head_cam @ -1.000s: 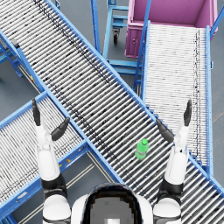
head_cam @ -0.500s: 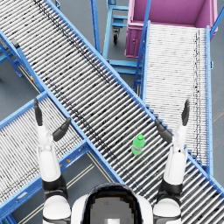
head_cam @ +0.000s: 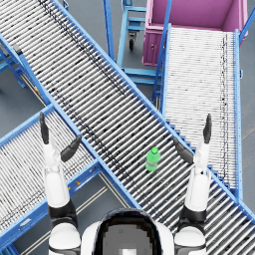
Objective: Pick up the oil and place it on the left assembly line, put the cola on the right, and keep Sprite still
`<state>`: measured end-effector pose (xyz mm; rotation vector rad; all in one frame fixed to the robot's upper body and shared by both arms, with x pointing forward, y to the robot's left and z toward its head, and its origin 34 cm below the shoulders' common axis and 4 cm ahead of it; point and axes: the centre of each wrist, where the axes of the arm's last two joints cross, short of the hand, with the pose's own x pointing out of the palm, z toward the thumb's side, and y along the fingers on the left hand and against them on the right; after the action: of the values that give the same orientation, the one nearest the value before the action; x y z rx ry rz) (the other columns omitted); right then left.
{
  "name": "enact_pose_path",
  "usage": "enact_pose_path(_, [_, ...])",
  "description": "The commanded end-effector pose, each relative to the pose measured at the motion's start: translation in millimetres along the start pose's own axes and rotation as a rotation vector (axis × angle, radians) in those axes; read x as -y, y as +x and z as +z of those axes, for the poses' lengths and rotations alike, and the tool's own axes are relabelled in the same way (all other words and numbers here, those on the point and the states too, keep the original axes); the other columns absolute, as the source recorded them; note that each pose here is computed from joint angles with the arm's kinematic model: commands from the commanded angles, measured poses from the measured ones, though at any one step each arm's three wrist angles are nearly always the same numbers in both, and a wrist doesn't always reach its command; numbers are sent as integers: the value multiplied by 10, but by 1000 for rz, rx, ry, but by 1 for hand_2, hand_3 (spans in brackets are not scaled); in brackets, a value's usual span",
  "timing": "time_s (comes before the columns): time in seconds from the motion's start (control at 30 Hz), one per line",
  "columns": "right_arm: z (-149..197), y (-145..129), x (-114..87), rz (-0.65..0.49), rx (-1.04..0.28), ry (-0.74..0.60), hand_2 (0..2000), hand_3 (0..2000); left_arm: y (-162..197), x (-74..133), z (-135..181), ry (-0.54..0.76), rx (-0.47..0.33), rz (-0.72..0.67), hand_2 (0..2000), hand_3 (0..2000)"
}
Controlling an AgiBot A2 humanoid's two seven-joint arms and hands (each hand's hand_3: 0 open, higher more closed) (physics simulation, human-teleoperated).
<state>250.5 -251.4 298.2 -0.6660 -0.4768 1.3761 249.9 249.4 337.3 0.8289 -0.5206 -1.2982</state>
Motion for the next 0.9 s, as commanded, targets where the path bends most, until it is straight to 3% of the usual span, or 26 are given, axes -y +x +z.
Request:
enact_pose_path(0.03, [54,-13,49,-3,-3,-27,0,0,-23,-50,47,24,-5,6,0,0])
enact_pose_path(0.9, [75,-25,72,-13,0,-38,0,0,-17,-60,69,34,-3,6,0,0])
